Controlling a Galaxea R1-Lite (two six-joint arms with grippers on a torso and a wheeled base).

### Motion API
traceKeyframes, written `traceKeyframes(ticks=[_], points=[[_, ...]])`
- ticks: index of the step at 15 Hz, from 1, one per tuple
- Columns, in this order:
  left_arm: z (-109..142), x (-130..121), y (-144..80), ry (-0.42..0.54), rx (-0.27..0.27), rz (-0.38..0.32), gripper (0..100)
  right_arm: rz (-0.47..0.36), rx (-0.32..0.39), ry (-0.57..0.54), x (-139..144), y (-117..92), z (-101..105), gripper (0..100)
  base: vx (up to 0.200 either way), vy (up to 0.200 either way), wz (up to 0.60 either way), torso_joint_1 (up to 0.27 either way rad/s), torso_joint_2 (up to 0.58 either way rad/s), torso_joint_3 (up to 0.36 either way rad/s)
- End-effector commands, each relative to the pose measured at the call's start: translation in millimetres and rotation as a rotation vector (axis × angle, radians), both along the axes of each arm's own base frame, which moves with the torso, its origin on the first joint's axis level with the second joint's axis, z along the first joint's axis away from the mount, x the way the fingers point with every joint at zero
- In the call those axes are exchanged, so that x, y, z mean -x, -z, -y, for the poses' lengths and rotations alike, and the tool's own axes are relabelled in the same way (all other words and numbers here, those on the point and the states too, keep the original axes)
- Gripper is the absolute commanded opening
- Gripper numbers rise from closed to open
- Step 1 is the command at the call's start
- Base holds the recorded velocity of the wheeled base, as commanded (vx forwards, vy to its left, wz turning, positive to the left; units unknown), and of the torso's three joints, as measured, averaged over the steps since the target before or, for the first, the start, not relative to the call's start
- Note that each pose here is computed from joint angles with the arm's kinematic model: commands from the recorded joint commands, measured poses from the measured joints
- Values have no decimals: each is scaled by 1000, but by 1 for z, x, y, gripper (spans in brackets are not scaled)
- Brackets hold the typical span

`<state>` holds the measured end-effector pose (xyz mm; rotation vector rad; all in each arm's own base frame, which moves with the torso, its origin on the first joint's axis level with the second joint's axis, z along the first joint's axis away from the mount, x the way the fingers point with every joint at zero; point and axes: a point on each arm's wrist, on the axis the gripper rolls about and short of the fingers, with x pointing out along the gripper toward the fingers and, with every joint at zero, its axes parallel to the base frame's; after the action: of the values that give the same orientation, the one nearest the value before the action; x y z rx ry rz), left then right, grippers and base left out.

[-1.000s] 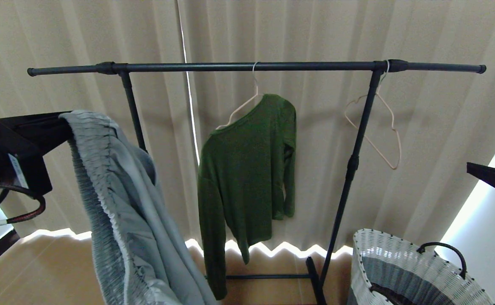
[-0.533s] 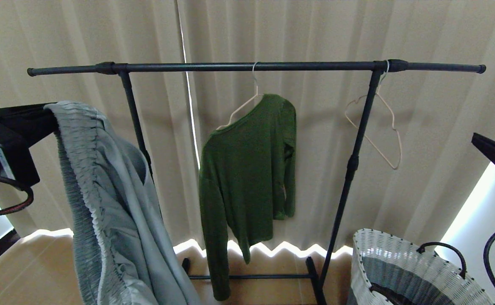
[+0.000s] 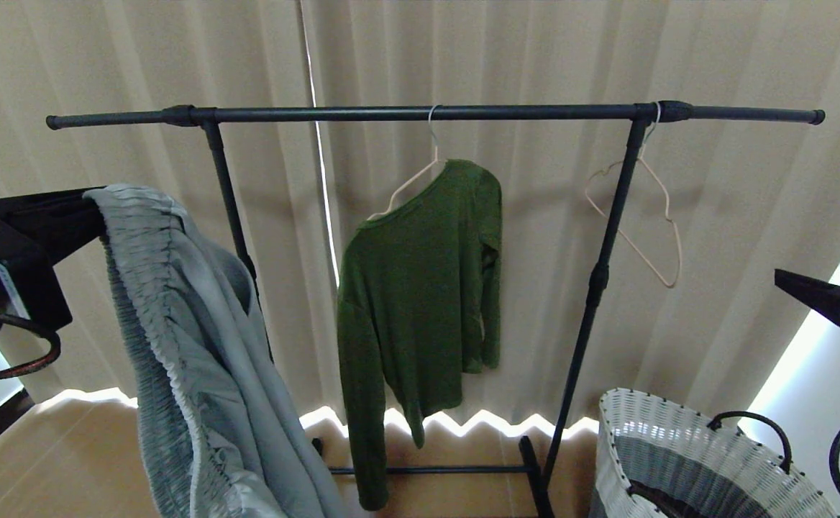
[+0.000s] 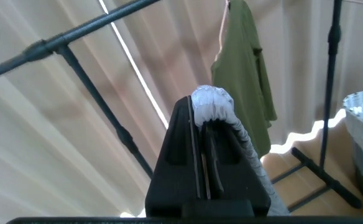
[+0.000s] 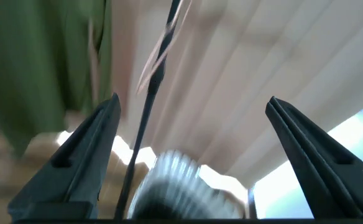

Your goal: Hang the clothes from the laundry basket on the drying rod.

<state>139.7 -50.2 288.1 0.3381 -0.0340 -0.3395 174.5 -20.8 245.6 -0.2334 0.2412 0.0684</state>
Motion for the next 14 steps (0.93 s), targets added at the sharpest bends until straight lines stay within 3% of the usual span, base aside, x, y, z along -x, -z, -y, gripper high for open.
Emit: traceKeyframes(ticks=[1,2,11,14], points=[[-1,-3,3,-14,-5,-12,0,7,1,0,-2,-5,0,100,0,0,0,0,0,0],[-1,-2,5,-14,-3,-21,0,5,1,0,-3,-4,0,100,0,0,0,0,0,0],[-2,-2,12,-18,-9,-43,0,10,1,-6,-2,-5,-1,100,200,0,0,3,2,2],[-5,5,26,-18,-22,-66,0,13,3,-11,-2,-7,-1,100,200,0,0,6,2,4]])
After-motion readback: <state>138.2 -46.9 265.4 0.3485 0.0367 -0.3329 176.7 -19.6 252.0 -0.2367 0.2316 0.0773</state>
